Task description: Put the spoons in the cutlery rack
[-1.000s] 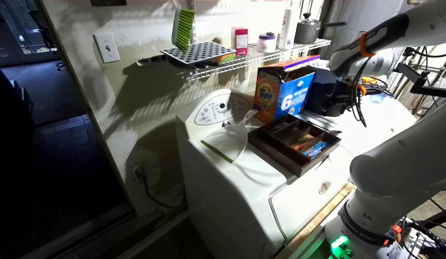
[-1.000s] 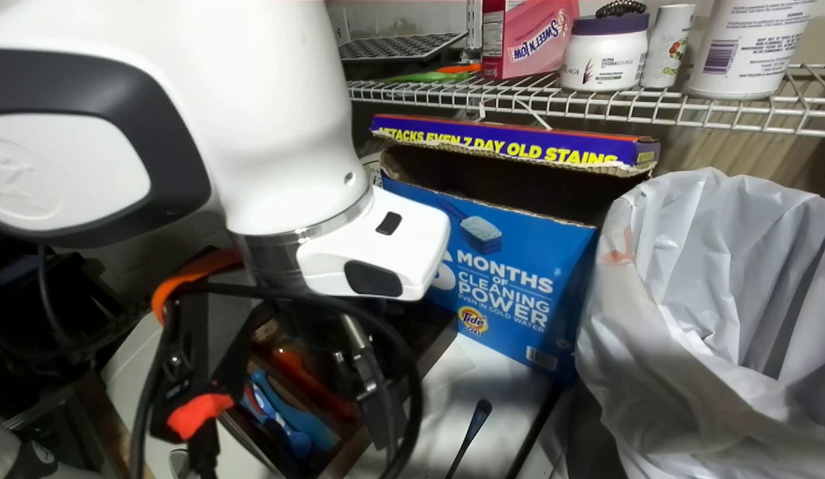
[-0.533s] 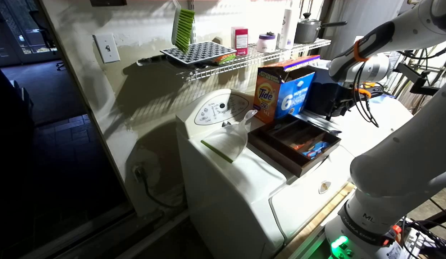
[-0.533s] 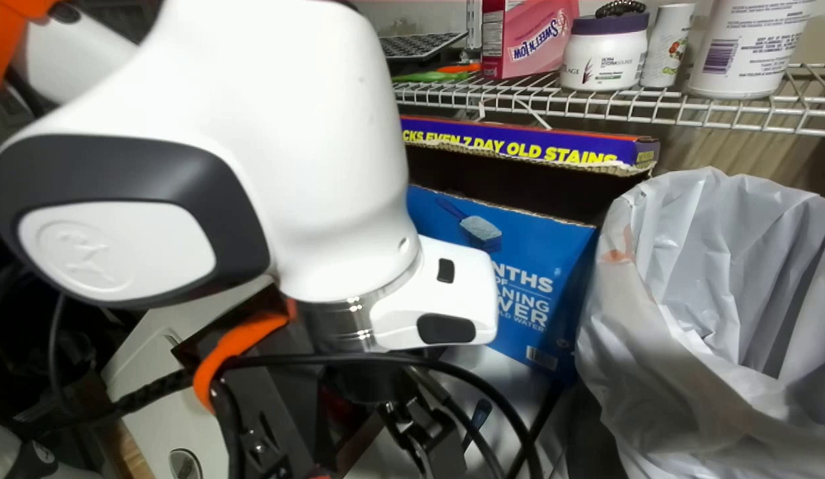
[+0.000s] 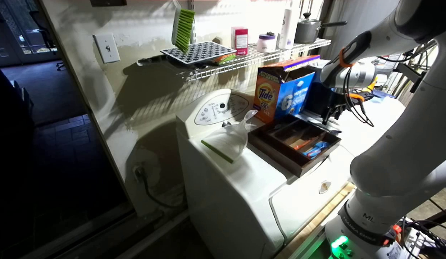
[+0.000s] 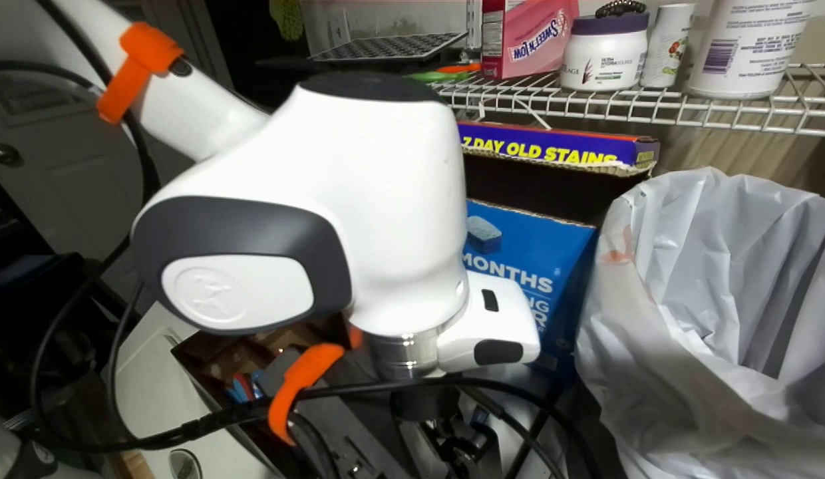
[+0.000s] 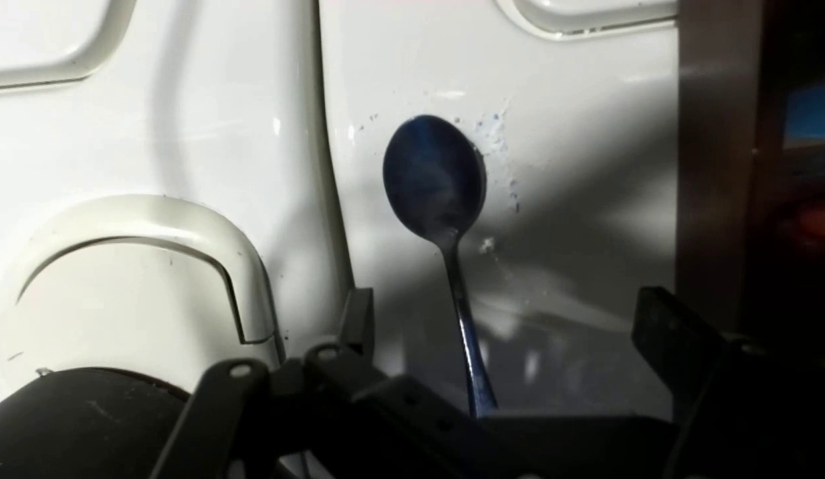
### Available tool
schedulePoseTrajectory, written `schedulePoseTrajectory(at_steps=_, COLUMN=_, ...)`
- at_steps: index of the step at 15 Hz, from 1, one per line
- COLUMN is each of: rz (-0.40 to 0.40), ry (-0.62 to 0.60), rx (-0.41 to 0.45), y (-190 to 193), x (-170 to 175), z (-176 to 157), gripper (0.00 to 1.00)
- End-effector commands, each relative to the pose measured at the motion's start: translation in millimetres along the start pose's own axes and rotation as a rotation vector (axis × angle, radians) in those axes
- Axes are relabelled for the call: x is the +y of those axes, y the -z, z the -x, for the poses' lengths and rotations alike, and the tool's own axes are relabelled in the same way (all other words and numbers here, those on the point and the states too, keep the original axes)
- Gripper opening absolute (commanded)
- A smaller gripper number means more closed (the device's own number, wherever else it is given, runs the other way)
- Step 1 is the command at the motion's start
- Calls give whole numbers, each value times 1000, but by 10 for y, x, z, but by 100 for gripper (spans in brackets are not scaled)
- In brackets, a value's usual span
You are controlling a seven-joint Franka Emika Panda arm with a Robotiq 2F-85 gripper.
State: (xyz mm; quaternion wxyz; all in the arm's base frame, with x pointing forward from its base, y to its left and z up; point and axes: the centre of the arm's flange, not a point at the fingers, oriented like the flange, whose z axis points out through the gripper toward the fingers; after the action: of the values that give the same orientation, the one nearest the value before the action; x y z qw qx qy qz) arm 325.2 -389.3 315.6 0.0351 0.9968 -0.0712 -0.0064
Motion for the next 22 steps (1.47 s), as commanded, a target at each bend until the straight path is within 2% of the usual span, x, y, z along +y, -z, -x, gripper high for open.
schedulePoseTrajectory(at_steps=1, rz=-12, ry=40, rx=-3, y=-199, x=110, z=-196, gripper=100)
schedulePoseTrajectory(at_steps=6, rz=-19, ry=67, rx=-26, y=-383, x=124, z=-289, gripper=100)
schedulePoseTrajectory(at_steps=8, rz=-17, ry=75, rx=-35, y=-436, x=146, z=-312, gripper=74)
schedulePoseTrajectory(at_steps=11, rz=-17, ry=80, rx=-44, y=-487, x=184, z=-329, gripper=52)
schedulePoseTrajectory(at_steps=12, rz=-18, ry=81, rx=-47, y=-485, x=192, z=-334, gripper=67)
schedulePoseTrajectory(at_steps=13, rz=-17, ry=82, rx=-49, y=-491, x=197, z=-336, gripper=65)
schedulePoseTrajectory(at_steps=14, rz=-16, ry=84, rx=-49, y=-493, x=204, z=-340, gripper=43)
schedulePoseTrajectory(at_steps=16, rz=-14, ry=87, rx=-47, y=-494, x=223, z=-356, gripper=33)
schedulePoseTrajectory(at_steps=20, rz=-13, ry=92, rx=-49, y=-494, x=223, z=-374, gripper=3)
schedulePoseTrajectory(at_steps=22, rz=-13, ry=96, rx=-51, y=-502, x=211, z=-388, gripper=0)
